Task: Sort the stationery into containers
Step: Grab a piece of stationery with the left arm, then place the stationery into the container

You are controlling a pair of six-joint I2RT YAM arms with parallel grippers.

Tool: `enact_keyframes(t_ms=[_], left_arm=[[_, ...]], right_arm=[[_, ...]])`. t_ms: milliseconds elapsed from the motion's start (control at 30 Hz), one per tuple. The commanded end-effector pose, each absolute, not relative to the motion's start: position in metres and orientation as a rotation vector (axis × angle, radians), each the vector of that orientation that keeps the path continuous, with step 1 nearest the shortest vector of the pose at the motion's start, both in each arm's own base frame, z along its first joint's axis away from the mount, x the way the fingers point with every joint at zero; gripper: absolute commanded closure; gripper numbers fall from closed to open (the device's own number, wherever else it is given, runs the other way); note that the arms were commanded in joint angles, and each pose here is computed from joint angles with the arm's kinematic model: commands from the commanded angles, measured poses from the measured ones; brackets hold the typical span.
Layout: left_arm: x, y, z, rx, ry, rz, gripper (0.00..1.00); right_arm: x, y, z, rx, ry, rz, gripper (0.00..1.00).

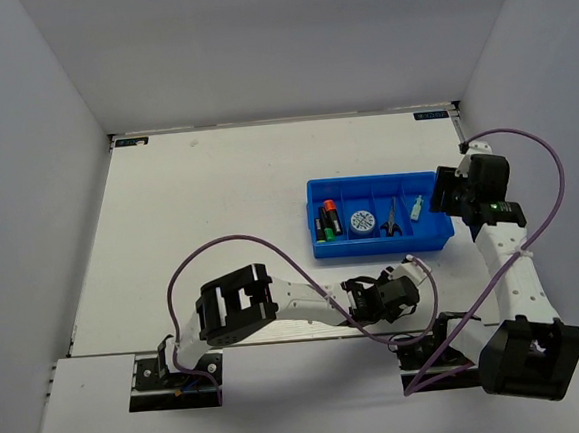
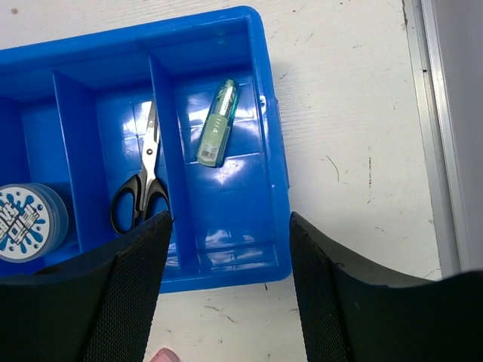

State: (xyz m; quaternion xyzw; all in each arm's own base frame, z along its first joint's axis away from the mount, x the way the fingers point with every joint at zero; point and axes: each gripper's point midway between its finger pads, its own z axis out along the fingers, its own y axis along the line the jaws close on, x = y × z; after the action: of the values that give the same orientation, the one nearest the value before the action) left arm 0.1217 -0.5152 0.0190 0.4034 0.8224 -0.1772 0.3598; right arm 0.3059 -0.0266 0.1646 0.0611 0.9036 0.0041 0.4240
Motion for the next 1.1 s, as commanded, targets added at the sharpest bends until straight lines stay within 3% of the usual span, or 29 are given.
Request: enact_keyframes(t_ms=[0, 100, 133, 233, 300, 333, 367, 467, 500, 600, 767, 1067], left_arm=[[0.104, -0.438, -0.063, 1.228, 2.305, -0.133, 0.52], [0.105, -0.424, -0.073, 1.245, 2.329, -0.069, 0.72], [0.103, -0.421, -0.074, 1.245, 2.336, -0.053, 0.83], [0.107, -0.415, -0.068, 1.220, 2.345, -0.036, 0.98], [0.113, -0.421, -0.043, 1.179, 2.326, -0.093, 1.00], [0.113, -0.422, -0.035, 1.188, 2.310, -0.114, 1.00], [0.116, -0.429, -0.015, 1.168, 2.282, -0.159, 1.00], [0.127, -0.449, 0.047, 1.143, 2.187, -0.268, 1.00], [0.130, -0.457, 0.071, 1.132, 2.144, -0.317, 1.00], [0.145, -0.474, 0.122, 1.068, 2.082, -0.475, 1.00], [0.176, -0.500, 0.174, 0.928, 2.044, -0.737, 1.00], [0.253, -0.560, 0.208, 0.667, 2.041, -1.109, 1.00]], right_arm=[[0.308, -0.023, 0.173, 0.165, 2.216, 0.056, 0.33], [0.306, -0.024, 0.173, 0.174, 2.213, 0.063, 0.33], [0.306, -0.024, 0.172, 0.173, 2.213, 0.065, 0.33], [0.304, -0.024, 0.174, 0.180, 2.209, 0.073, 0.33], [0.304, -0.024, 0.173, 0.171, 2.205, 0.081, 0.28], [0.304, -0.022, 0.175, 0.134, 2.202, 0.081, 0.15], [0.303, -0.023, 0.174, 0.104, 2.206, 0.073, 0.10], [0.302, -0.027, 0.174, 0.111, 2.194, 0.046, 0.10], [0.301, -0.030, 0.179, 0.119, 2.174, 0.029, 0.23], [0.298, -0.036, 0.181, 0.178, 2.130, -0.001, 1.00], [0.296, -0.057, 0.202, 0.306, 1.995, -0.104, 1.00], [0.294, -0.066, 0.199, 0.365, 1.970, -0.135, 0.99]])
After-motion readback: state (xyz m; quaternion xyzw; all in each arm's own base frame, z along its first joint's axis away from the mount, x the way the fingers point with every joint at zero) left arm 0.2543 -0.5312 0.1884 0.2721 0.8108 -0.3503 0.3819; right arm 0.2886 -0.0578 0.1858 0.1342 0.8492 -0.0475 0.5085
